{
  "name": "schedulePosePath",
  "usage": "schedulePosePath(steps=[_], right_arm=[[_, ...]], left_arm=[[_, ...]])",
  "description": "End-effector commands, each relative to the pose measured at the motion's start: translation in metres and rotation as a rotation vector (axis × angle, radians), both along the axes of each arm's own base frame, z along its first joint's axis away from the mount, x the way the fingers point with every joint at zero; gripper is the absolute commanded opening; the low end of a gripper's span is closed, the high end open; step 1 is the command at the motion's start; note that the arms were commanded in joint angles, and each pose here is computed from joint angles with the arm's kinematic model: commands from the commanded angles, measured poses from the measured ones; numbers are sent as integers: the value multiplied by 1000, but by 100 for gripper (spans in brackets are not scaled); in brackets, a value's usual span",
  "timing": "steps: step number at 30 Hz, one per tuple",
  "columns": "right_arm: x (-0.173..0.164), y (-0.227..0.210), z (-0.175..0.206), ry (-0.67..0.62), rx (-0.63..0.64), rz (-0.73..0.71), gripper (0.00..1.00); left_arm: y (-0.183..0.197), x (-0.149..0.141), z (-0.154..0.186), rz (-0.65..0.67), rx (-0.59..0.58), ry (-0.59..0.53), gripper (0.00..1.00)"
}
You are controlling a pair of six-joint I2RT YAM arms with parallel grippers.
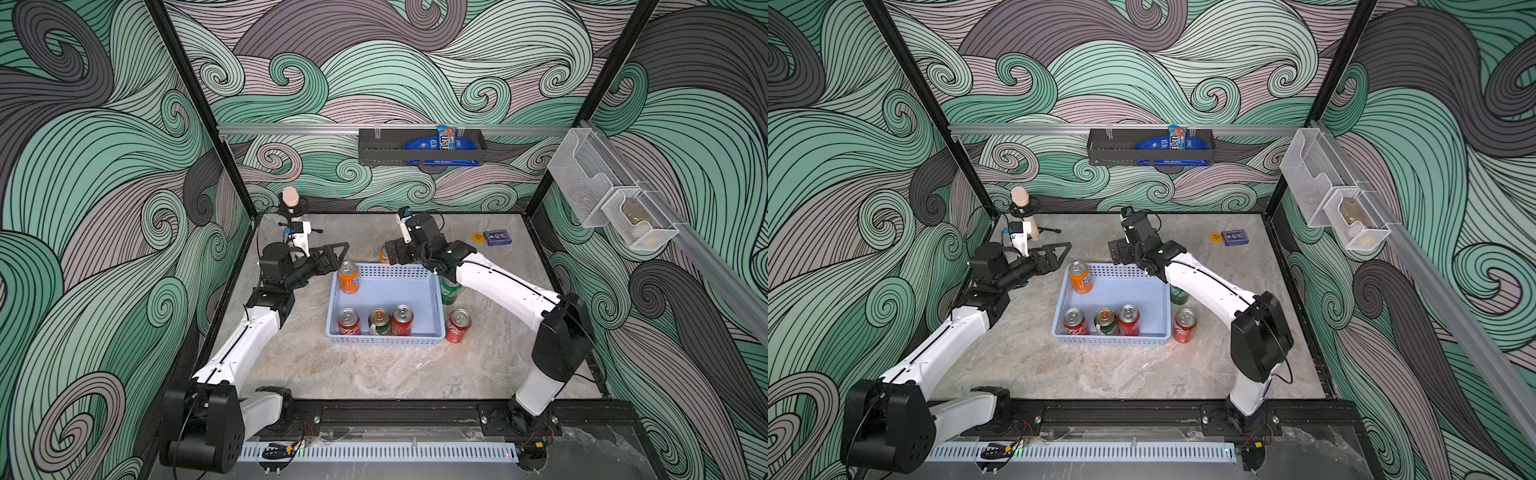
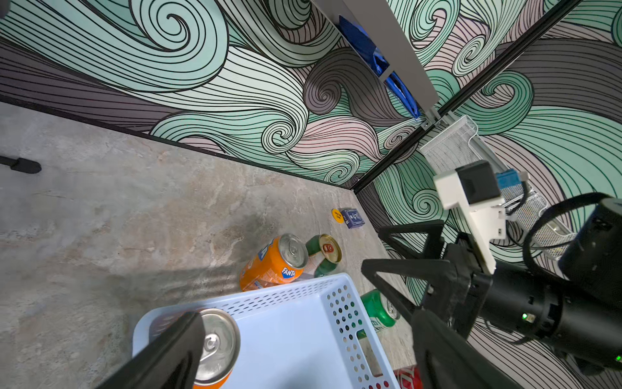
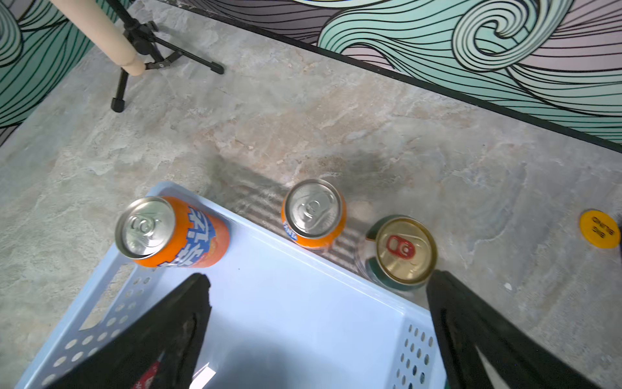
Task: Take out the drinks from the basket
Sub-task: Place the drink at the center of the board, then pick up the drink from the basket.
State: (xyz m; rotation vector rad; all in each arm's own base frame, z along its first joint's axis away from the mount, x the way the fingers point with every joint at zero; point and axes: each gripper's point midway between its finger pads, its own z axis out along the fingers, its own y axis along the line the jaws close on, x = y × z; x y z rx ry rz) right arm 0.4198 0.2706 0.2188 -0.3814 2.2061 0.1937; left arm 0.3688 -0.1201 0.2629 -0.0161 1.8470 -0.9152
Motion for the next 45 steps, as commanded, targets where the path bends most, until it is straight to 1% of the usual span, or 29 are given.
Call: schedulePosePath(steps=[1, 4, 9, 11, 15, 20, 23, 25, 28, 31, 36, 45], right_arm=[[-2, -31, 5, -14, -8, -98, 100], [-15, -32, 5, 0, 34, -59, 100], [-42, -20, 6, 40, 130, 51, 100], [-55, -14, 6, 48, 168, 99, 98], [-76, -11, 7, 39, 191, 141, 94], [-108, 1, 10, 13, 246, 220, 95], [-121, 7, 8, 26, 259, 255, 95], [-128, 12, 1, 44, 255, 264, 95], [-127, 16, -15, 80, 253, 232, 94], [-128, 33, -25, 101, 259, 253, 94], [-125, 62, -39, 133, 225, 287, 92], [-115, 101, -48, 159, 216, 317, 92]], left_arm=[[11, -1, 12, 55, 41, -62, 99], [14, -2, 14, 77, 49, -71, 99], [14, 1, 6, 75, 59, -43, 99], [13, 2, 2, 71, 69, -31, 99], [16, 4, -2, 87, 76, -22, 99], [16, 4, -15, 93, 88, 10, 99], [13, 4, -18, 79, 95, 14, 99], [15, 6, -21, 84, 121, 23, 99], [18, 9, -26, 93, 146, 58, 99], [22, 6, -33, 115, 149, 93, 99], [28, 5, -25, 155, 149, 54, 99], [33, 6, -24, 182, 154, 58, 99]])
